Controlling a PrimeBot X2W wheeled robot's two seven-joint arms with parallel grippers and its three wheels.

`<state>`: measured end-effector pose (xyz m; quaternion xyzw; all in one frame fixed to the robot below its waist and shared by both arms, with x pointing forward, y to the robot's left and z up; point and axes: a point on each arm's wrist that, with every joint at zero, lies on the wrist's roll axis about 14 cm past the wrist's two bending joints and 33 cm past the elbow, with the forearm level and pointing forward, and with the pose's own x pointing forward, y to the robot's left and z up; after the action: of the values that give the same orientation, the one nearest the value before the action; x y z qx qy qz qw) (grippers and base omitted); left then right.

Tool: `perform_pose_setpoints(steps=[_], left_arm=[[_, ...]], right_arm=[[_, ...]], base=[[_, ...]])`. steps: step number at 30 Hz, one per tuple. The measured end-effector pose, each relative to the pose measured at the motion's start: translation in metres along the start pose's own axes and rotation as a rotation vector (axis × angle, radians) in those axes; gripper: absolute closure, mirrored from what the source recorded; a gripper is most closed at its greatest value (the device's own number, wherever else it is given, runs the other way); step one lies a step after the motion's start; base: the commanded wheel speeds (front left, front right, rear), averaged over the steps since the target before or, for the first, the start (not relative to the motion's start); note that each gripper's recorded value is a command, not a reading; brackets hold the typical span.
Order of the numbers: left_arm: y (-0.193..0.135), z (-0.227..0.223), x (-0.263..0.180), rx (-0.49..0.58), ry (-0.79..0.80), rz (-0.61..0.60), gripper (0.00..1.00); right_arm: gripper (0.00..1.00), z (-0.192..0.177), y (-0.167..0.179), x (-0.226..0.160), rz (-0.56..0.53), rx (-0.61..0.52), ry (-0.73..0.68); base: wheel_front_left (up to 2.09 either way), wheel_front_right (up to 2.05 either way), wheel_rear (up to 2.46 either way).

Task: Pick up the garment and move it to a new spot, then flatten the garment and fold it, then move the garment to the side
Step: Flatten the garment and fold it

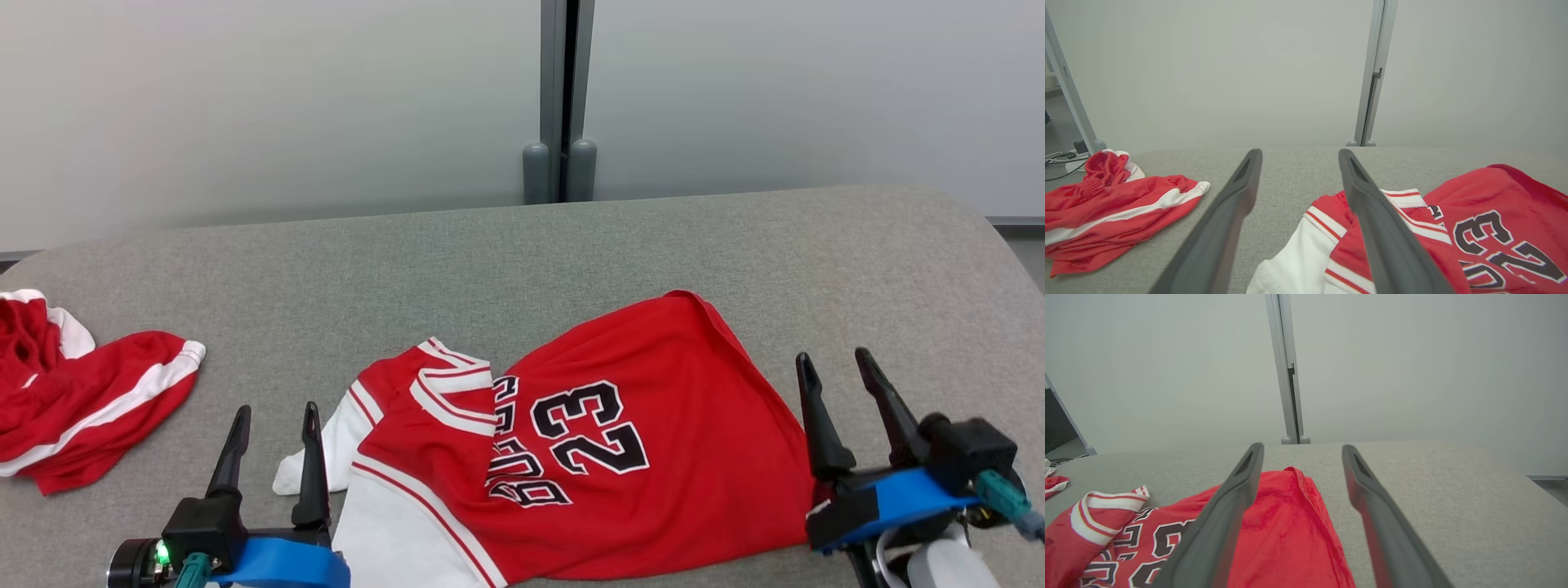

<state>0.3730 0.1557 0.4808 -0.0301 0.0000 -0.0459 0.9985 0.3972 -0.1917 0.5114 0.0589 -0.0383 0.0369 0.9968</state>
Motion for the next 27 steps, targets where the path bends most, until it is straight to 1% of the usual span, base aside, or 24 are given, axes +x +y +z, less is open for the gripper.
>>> perform_pose_setpoints(steps=[4,10,12,27], left_arm=[[0.0,0.001,-0.003,0.012,-0.001,-0.003,0.0],[0.004,0.002,-0.008,0.023,-0.004,0.009,0.0],[0.007,0.002,-0.011,0.028,-0.003,0.017,0.0],[0.016,-0.007,-0.019,0.042,0.024,0.044,0.0]], right_arm=[[0.0,0.001,0.003,-0.021,-0.005,-0.006,-0.011],[0.0,0.005,0.006,-0.04,-0.014,-0.012,-0.029],[0.0,0.0,0.006,-0.046,-0.021,-0.006,-0.015],[0.0,-0.014,0.008,-0.052,-0.021,-0.005,0.028]], base=[[0.0,0.0,0.0],[0.0,0.0,0.0],[0.0,0.0,0.0],[0.0,0.0,0.0]])
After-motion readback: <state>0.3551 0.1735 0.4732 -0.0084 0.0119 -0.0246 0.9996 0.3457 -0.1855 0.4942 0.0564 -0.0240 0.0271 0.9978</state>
